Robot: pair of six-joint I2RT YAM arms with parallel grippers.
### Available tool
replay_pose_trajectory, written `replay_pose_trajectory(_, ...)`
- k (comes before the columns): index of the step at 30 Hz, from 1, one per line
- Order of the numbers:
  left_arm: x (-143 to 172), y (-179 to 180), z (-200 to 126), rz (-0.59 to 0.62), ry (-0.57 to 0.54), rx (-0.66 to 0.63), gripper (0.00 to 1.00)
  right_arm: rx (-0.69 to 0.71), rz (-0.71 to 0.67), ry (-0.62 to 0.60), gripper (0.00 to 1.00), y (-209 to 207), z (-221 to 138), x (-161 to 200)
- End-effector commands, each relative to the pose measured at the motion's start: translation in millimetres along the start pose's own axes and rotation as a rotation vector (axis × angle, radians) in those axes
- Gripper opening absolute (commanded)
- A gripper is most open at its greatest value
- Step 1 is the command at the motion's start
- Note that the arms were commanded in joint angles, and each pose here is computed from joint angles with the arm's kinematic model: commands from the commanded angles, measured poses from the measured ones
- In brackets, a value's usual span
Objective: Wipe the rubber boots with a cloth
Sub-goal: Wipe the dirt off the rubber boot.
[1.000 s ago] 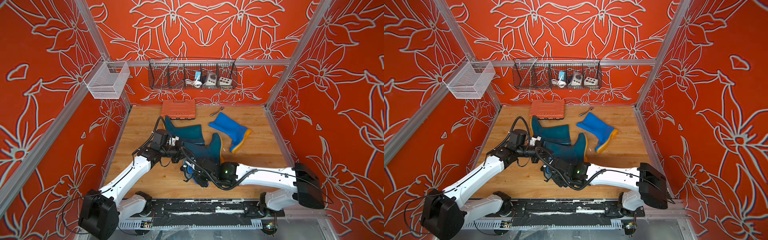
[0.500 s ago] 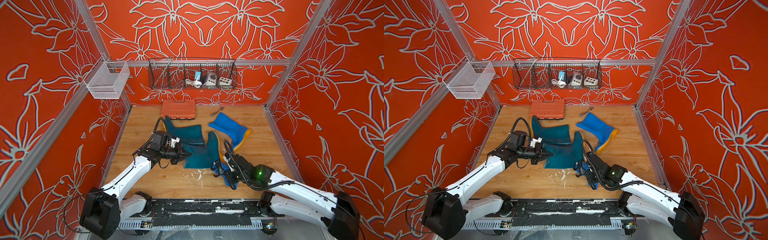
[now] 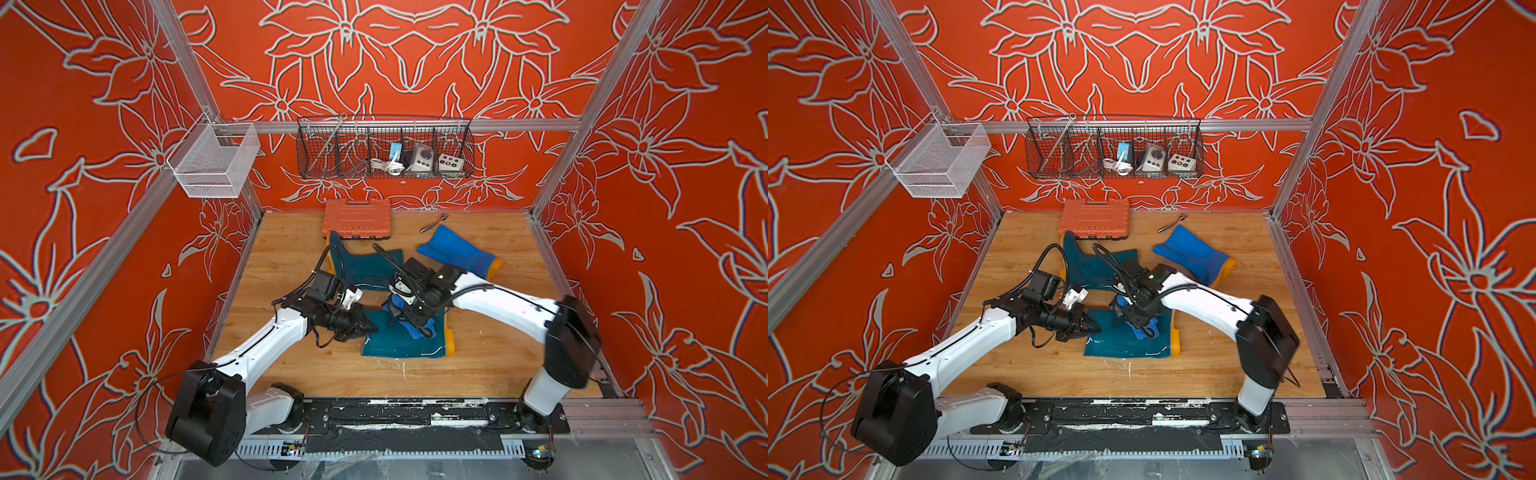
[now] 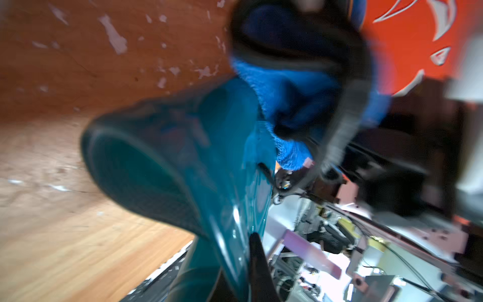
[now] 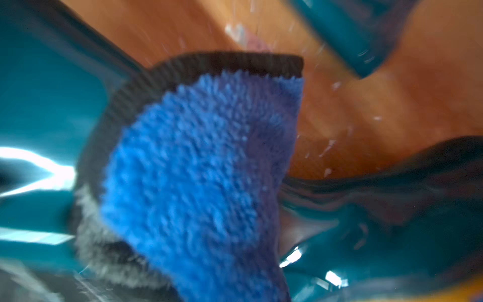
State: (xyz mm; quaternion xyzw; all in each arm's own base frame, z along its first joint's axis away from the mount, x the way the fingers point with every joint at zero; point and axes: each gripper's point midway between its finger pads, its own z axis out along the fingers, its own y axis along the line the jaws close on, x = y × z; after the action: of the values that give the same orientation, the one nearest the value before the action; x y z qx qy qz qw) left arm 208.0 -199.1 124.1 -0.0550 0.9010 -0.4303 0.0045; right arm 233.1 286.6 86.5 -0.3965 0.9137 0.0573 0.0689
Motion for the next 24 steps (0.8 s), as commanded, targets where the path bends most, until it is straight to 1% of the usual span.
replay_pose_trajectory(1,4.6,10.0,-1.7,0.05,0.044,-0.076,0.0,0.123,0.053,0.135,0.0,-76.0,-13.7,10.9)
replay_pose_trajectory(2,3.9,10.7,-1.7,0.05,0.036,-0.078,0.0,0.156,0.114,0.13,0.0,-102.0,-17.3,2.5)
replay_pose_trajectory(4,3.6,11.3,-2.0,0.048,0.016,-0.071,0.0,0.21,0.187,0.085,0.0,-141.5,-30.0,-19.9)
replay_pose_trajectory(5,4.4,11.4,-2.1,0.044,0.008,-0.065,0.0,0.233,0.209,0.06,0.0,-156.1,-38.1,-31.4)
replay_pose_trajectory(7,5.2,12.6,-1.6,0.034,-0.006,-0.055,0.0,0.256,0.206,0.04,0.0,-167.0,-49.0,-47.3)
replay_pose_trajectory(9,4.3,15.6,0.6,0.025,-0.022,-0.05,0.0,0.234,0.201,0.044,0.0,-158.0,-53.3,-50.6)
replay_pose_trajectory(10,3.0,18.1,2.4,0.017,-0.03,-0.05,0.0,0.22,0.189,0.046,0.0,-144.3,-53.9,-47.5)
replay_pose_trajectory(13,-3.7,21.3,6.2,-0.026,-0.062,-0.039,0.0,0.196,0.129,0.056,0.0,-90.4,-51.2,-26.0)
replay_pose_trajectory(15,-9.3,15.0,6.9,-0.031,-0.079,-0.006,0.0,0.125,0.081,0.024,0.0,-41.4,-47.6,-11.9)
replay_pose_trajectory(17,-12.9,9.0,4.3,-0.009,-0.07,-0.011,0.0,0.028,0.08,-0.002,0.0,-6.1,-38.8,-0.9)
replay_pose_trajectory(18,-13.2,6.9,3.2,0.006,-0.057,-0.018,0.0,-0.009,0.1,0.006,0.0,-1.2,-34.2,3.7)
replay_pose_trajectory(19,-14.0,5.2,1.9,0.019,-0.044,-0.028,0.0,-0.003,0.121,0.023,0.0,-7.4,-29.5,9.8)
replay_pose_trajectory(21,-12.6,4.8,2.8,0.03,-0.022,-0.029,0.0,0.038,0.168,0.034,0.0,-34.3,-22.9,15.4)
replay_pose_trajectory(24,-8.1,5.8,8.4,0.019,-0.005,0.012,0.0,0.023,0.29,-0.027,0.0,-80.9,-22.7,1.0)
